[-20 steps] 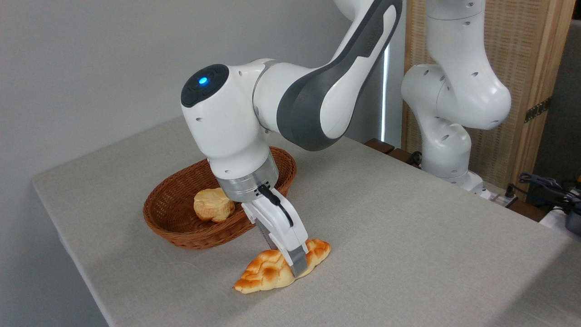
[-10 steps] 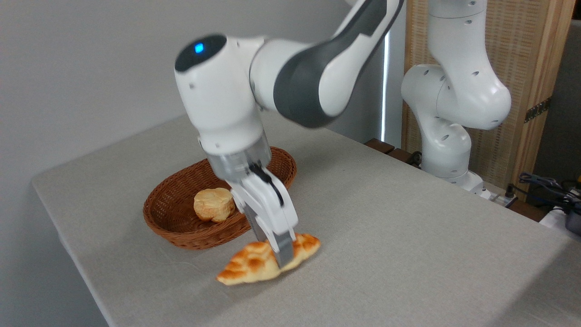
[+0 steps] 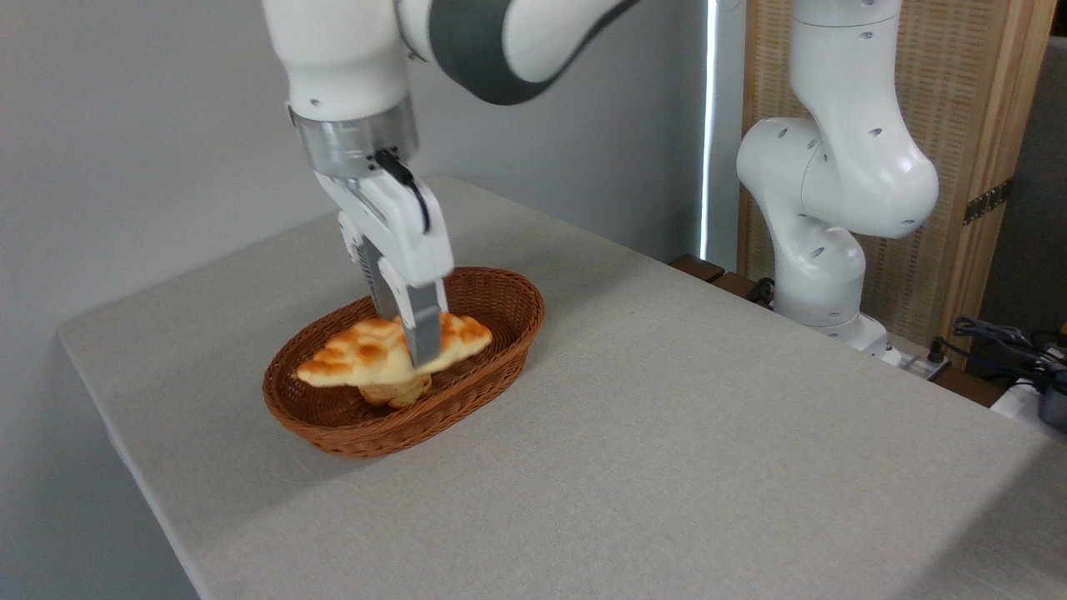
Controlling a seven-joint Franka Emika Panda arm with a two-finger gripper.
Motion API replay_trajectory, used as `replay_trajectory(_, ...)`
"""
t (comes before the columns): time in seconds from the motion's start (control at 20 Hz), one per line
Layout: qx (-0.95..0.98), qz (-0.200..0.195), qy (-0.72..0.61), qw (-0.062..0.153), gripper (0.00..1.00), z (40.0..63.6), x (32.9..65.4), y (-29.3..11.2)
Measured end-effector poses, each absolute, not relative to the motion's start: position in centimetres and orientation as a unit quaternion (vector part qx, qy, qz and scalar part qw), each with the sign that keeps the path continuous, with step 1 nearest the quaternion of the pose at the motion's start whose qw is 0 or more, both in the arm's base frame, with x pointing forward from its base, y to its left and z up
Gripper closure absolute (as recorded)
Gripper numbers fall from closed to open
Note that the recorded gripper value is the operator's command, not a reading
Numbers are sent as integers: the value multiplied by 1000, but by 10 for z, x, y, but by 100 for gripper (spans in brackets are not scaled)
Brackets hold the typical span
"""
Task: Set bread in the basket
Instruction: 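Lower the pastry into the basket and open the gripper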
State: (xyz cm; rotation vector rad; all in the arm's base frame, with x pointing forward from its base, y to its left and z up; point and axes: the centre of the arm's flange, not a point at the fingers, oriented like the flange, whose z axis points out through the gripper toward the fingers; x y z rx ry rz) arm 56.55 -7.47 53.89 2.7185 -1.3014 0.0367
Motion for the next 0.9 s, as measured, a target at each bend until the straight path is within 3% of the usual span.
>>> replay_trajectory(0.1,900,6,-431,66,28,535,563,-102)
replay_trajectory(0.25,900,-5,-431,70,15,526,560,-129)
replay_trajectory(0.35,898,-18,-434,70,0,515,558,-147)
replay_trajectory(0.6,899,-54,-431,56,0,480,560,-176)
replay_trajectory(0.9,899,-56,-430,55,0,478,562,-175)
